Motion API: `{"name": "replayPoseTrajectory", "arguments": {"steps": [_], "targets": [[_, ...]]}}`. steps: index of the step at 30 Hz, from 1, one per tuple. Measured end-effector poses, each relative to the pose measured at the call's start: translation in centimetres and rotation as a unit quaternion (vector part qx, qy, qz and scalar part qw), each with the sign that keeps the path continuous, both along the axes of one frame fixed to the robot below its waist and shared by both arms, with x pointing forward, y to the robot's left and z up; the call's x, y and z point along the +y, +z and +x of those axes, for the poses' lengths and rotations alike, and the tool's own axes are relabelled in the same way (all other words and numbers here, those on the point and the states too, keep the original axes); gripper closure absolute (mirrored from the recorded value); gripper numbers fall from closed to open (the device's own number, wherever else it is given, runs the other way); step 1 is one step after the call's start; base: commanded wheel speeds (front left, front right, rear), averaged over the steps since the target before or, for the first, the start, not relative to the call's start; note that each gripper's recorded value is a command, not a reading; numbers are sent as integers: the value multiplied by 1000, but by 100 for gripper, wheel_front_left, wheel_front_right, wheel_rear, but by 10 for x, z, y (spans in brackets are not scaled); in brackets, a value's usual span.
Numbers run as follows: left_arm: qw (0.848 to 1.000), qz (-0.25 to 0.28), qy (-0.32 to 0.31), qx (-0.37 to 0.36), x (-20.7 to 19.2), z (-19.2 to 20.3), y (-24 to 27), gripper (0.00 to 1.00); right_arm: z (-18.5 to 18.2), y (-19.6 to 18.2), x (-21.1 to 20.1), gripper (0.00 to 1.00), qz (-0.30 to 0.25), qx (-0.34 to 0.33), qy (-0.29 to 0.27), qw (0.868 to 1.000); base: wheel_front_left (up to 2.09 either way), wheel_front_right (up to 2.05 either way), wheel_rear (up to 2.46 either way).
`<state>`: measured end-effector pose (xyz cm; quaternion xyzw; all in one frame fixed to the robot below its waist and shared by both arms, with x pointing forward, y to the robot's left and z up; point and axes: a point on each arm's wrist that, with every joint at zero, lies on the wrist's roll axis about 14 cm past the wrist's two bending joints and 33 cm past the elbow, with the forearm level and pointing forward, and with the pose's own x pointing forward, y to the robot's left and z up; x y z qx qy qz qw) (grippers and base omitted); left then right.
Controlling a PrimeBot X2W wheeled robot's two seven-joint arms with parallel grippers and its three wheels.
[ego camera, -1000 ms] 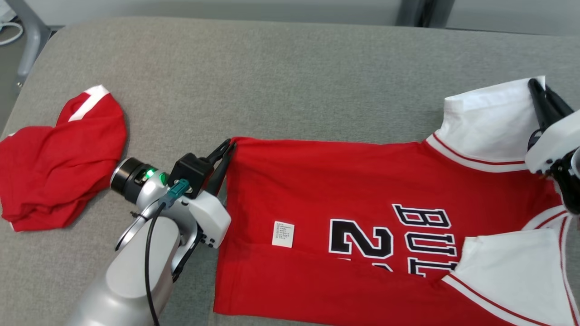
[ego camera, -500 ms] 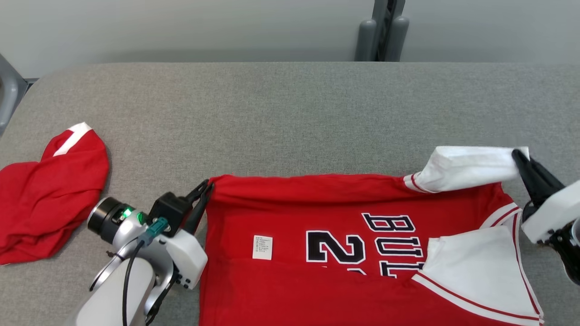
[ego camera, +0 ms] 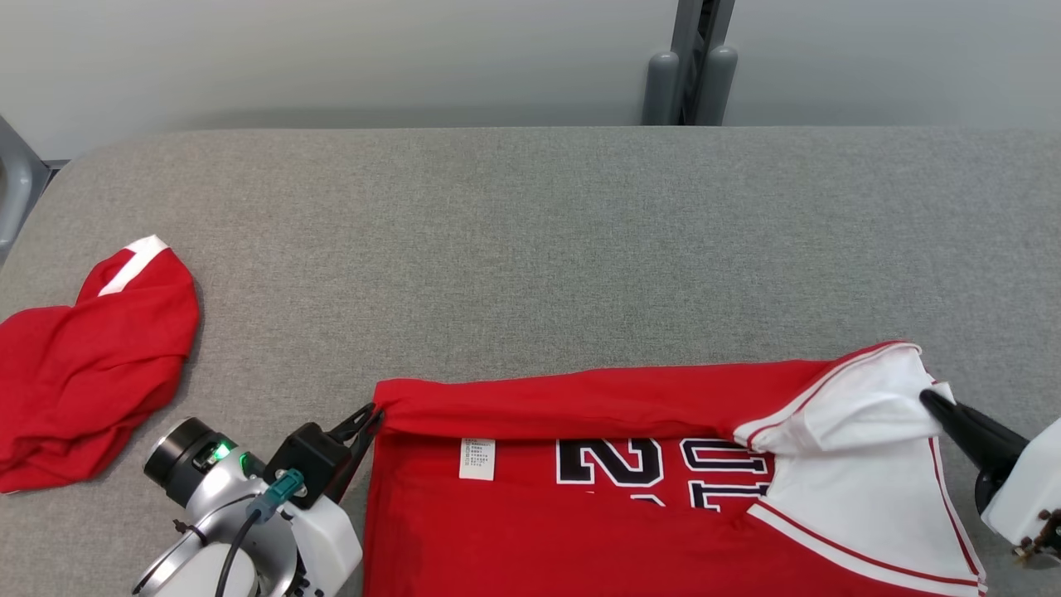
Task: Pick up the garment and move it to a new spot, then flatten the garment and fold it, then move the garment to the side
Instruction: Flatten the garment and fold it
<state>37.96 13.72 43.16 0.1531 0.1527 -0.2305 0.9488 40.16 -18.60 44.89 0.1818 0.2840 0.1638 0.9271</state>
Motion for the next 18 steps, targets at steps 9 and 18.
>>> {"name": "replayPoseTrajectory", "arguments": {"steps": [9, 18], "targets": [[999, 14, -28, 18, -7, -15, -4, 100, -22, -10, -4, 100, -19, 62, 19, 998, 0, 0, 0], [998, 21, -39, 33, -9, -26, -10, 100, -38, -15, -5, 100, -33, 103, 26, 994, 0, 0, 0]]}}
